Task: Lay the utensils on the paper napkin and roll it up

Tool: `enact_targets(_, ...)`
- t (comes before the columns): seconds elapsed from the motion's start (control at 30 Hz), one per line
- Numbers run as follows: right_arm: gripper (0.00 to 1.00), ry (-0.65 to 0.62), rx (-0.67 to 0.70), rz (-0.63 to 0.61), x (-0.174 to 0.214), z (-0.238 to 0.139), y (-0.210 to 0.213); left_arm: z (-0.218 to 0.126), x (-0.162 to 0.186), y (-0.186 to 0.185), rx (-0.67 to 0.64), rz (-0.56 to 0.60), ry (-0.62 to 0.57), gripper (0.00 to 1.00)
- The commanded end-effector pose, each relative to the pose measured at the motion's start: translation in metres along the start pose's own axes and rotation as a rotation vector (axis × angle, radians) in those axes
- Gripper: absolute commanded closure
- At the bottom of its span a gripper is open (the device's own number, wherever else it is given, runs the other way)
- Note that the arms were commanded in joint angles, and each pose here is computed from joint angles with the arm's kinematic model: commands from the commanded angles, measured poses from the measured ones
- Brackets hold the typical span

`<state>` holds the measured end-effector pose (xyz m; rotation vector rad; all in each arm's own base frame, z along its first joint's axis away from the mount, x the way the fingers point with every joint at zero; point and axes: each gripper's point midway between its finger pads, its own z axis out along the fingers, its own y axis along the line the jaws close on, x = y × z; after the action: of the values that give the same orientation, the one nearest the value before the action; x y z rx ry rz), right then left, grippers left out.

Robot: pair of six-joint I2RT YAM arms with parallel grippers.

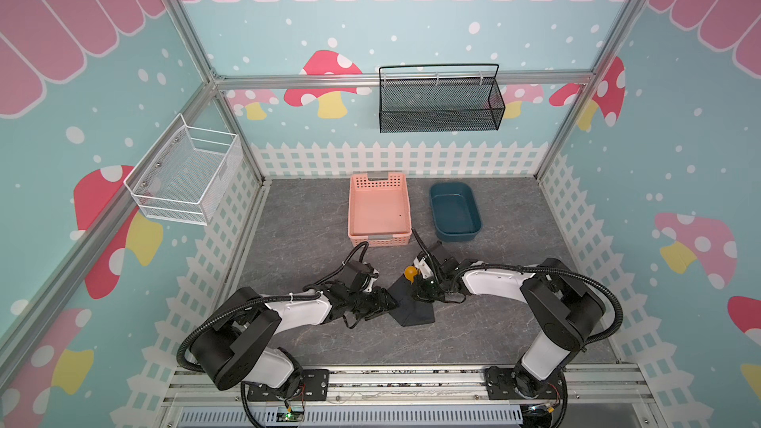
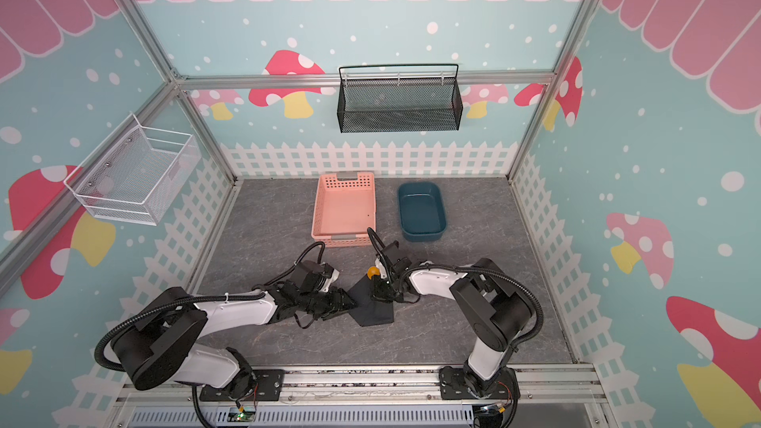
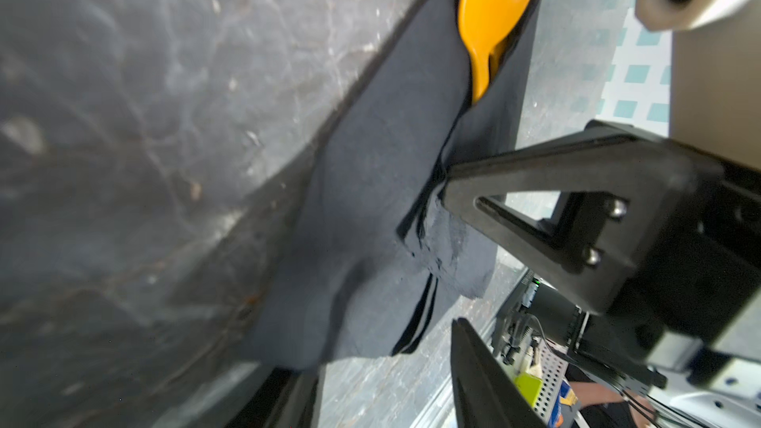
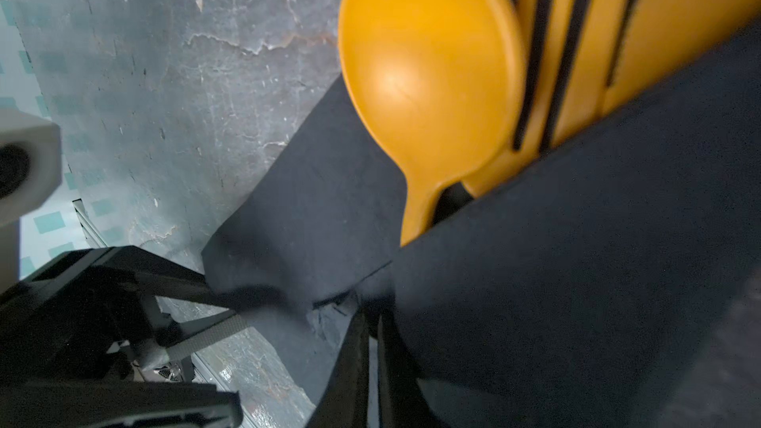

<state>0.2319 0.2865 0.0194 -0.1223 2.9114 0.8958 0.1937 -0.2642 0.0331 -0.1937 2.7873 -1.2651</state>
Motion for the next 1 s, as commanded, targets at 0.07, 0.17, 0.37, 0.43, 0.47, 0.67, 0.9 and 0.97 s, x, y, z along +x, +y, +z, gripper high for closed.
enact_targets(0.07, 0.89, 0.074, 0.087, 0.026, 0.019, 0.010, -0.023, 0.006, 0.017, 0.019, -0.020, -0.079, 0.033, 0.48)
enact_targets(0.17, 0.89, 0.074, 0.087, 0.026, 0.019, 0.010, -0.023, 0.008, 0.015, 0.018, -0.015, -0.071, 0.031, 0.48)
enact_targets(0.37, 0.89, 0.071, 0.084, 0.022, 0.017, 0.009, -0.020, 0.005, 0.001, 0.021, -0.092, -0.006, -0.019, 0.48)
enact_targets(0.43, 0.89, 0.069, 0.084, 0.022, 0.017, 0.009, -0.020, 0.001, -0.005, 0.022, -0.123, 0.019, -0.041, 0.48)
enact_targets(0.47, 0.89, 0.070, 0.087, 0.021, 0.017, 0.009, -0.021, -0.001, -0.008, 0.022, -0.130, 0.027, -0.050, 0.48)
enact_targets(0.67, 0.89, 0.071, 0.085, 0.018, 0.017, 0.009, -0.020, -0.006, -0.024, 0.021, -0.144, 0.053, -0.075, 0.48)
enact_targets(0.9, 0.89, 0.072, 0.089, 0.016, 0.017, 0.009, -0.021, -0.005, -0.034, 0.016, -0.114, 0.045, -0.093, 0.47)
enact_targets(0.97, 0.89, 0.072, 0.088, 0.014, 0.017, 0.009, -0.021, -0.004, -0.037, 0.014, -0.098, 0.039, -0.094, 0.48)
